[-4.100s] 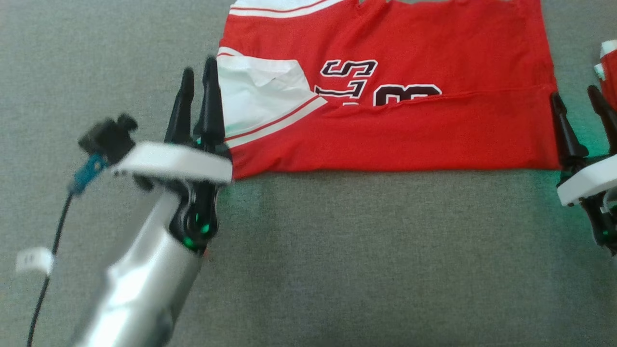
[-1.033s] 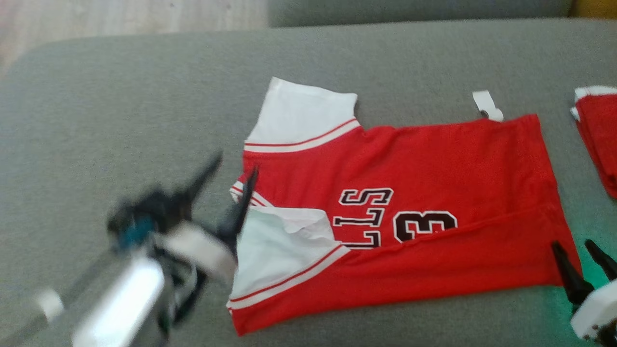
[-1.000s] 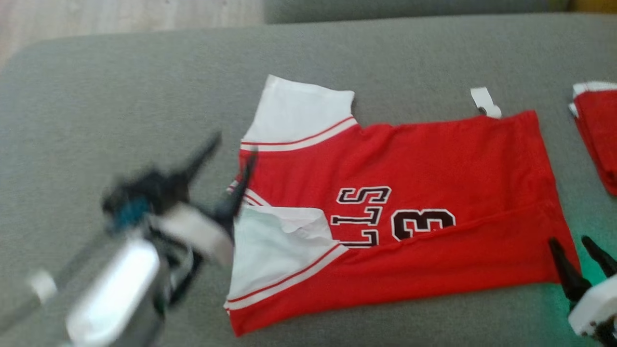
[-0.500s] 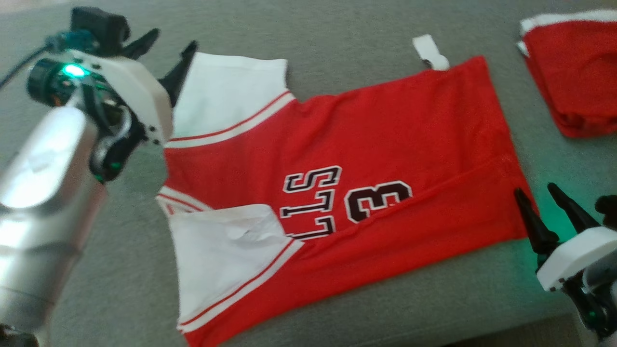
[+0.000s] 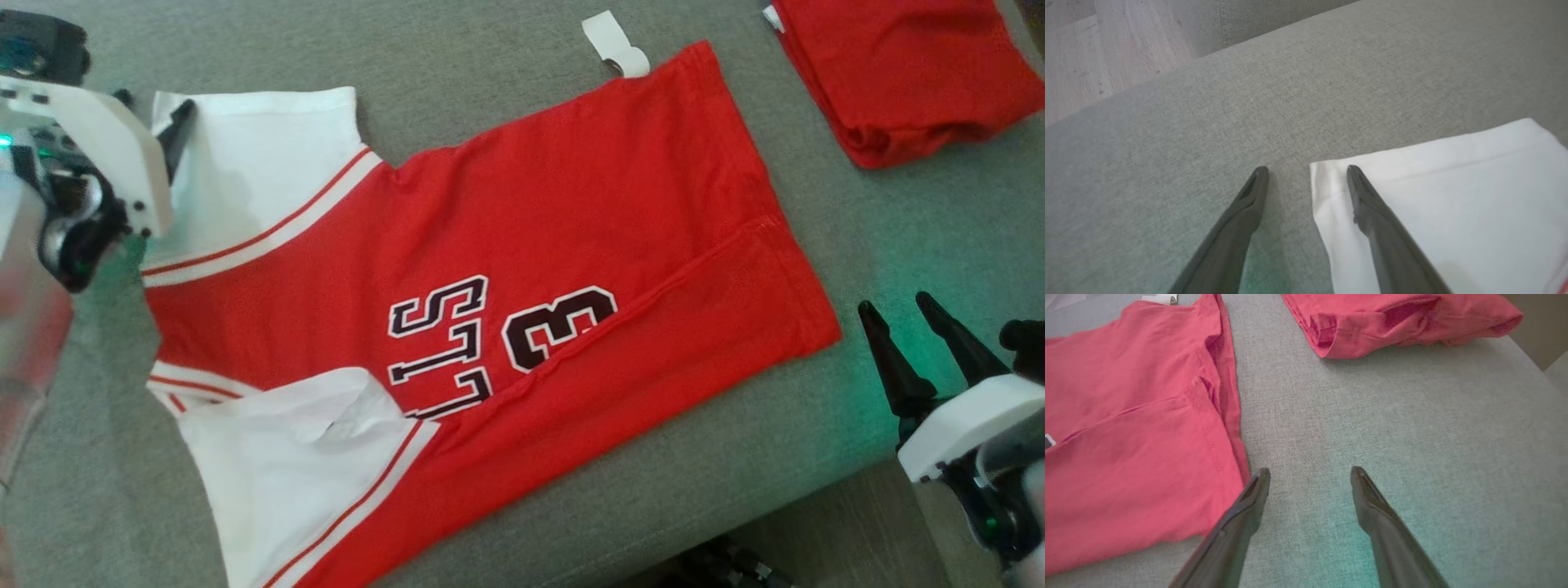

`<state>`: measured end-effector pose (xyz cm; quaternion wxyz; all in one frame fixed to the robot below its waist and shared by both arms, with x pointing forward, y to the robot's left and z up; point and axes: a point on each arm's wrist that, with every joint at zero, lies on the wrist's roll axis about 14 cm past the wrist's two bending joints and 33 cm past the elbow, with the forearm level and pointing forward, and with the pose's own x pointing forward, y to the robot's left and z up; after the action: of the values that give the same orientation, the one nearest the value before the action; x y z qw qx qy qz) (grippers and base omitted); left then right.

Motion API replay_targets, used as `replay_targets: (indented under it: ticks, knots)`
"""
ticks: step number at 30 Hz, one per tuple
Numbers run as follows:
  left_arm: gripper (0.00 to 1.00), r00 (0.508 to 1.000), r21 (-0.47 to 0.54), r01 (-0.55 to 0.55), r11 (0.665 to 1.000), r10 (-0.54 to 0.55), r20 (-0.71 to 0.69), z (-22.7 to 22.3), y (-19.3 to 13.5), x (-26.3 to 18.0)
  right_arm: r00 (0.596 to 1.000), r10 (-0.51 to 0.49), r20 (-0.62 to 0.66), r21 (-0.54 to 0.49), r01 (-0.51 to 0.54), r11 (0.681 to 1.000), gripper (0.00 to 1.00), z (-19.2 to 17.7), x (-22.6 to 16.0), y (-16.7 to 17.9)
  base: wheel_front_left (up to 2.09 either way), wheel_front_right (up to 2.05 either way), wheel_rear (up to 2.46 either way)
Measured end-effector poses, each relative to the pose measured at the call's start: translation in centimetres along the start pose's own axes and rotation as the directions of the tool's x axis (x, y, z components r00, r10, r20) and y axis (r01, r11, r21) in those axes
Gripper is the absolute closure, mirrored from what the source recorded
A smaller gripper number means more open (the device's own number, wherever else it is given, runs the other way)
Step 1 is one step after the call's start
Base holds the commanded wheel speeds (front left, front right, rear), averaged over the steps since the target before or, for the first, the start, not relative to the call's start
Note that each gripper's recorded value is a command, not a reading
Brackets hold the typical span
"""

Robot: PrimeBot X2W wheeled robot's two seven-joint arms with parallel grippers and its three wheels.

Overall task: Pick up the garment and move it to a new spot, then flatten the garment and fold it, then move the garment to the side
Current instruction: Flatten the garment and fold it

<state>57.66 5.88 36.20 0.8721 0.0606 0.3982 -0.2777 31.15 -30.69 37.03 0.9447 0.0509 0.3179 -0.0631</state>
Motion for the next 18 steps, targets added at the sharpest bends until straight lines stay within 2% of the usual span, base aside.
replay_targets:
  ticks: [5,6,7,8,9,14,18]
  knots:
    - [0.00,0.999,-0.026,0.000,1.000,-0.001,-0.035,0.2,0.2,0.6,1.000,-0.025,0.001,0.009,0.025,1.000,0.00,-0.1,-0.4,-0.7,0.00,0.00,0.00]
    - [0.06,0.999,-0.033,0.006,0.999,-0.007,-0.043,0.1,0.1,0.5,1.000,-0.028,0.004,0.010,0.028,1.000,0.00,0.0,-0.5,-0.8,0.00,0.00,0.00]
    - [0.46,0.999,-0.033,0.006,0.999,-0.007,-0.043,0.1,0.1,0.5,1.000,-0.028,0.004,0.010,0.028,1.000,0.00,0.0,-0.5,-0.8,0.00,0.00,0.00]
    - [0.70,0.999,-0.046,0.014,0.999,-0.016,-0.049,0.1,-0.1,0.5,1.000,-0.030,0.008,0.011,0.030,0.999,0.00,0.1,-0.5,-0.9,0.00,0.00,0.00]
    - [1.00,0.998,-0.047,0.020,0.999,-0.022,-0.054,0.1,-0.3,0.4,0.999,-0.033,0.012,0.012,0.033,0.999,0.00,0.3,-0.5,-1.0,0.00,0.00,0.00]
    - [1.00,0.996,-0.041,0.062,0.997,-0.064,-0.064,0.0,-1.6,-0.3,0.999,-0.030,0.043,0.002,0.030,1.000,0.00,1.5,0.0,-1.1,0.00,0.00,0.00]
    - [1.00,0.999,0.002,0.052,0.999,-0.052,0.015,0.8,-1.5,-1.0,0.998,0.004,0.061,-0.026,-0.003,1.000,0.00,2.8,0.7,-0.1,0.00,0.00,0.00]
